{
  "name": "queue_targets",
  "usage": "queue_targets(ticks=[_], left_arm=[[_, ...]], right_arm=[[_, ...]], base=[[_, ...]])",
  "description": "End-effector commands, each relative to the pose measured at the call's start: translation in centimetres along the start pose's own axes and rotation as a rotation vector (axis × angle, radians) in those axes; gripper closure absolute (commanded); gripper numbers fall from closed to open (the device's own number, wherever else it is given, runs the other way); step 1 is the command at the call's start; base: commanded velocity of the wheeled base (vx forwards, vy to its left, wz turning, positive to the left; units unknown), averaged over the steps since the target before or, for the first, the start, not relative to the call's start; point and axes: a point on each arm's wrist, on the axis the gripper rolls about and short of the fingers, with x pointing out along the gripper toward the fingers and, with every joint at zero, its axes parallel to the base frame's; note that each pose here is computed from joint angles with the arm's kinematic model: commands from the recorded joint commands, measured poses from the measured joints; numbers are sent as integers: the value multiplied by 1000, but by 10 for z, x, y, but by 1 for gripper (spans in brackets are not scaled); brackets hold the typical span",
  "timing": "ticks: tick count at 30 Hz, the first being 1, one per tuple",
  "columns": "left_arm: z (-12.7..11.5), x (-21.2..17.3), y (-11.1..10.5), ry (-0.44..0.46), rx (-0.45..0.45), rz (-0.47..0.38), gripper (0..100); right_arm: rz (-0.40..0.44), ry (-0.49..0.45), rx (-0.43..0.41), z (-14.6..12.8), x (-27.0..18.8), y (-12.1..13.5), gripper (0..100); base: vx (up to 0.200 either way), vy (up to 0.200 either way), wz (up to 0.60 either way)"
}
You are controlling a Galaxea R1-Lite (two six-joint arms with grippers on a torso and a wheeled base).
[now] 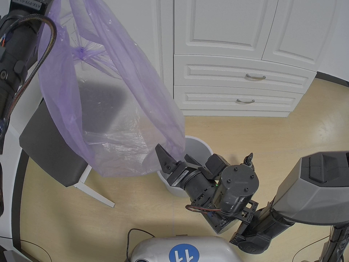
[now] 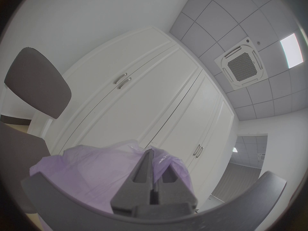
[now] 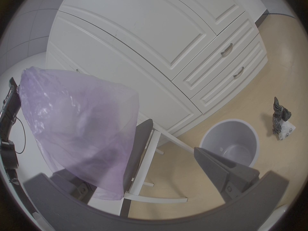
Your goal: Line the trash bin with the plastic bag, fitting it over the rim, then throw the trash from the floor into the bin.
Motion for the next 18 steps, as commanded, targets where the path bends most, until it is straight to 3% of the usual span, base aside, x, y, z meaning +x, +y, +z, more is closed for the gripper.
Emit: queue_targets(ticks=[1, 13, 18], left_arm=[[-8, 1, 1, 15, 7, 9, 100], [-12, 3, 0, 19, 6, 19, 100], [-11, 4, 0, 8, 1, 25, 100]], right_arm=[[12, -9, 7, -2, 1, 2, 0], [19, -9, -4, -3, 0, 5, 0], [13, 25, -19, -17, -1, 2, 0]], base=[[0, 0, 0], [0, 0, 0], [0, 0, 0]])
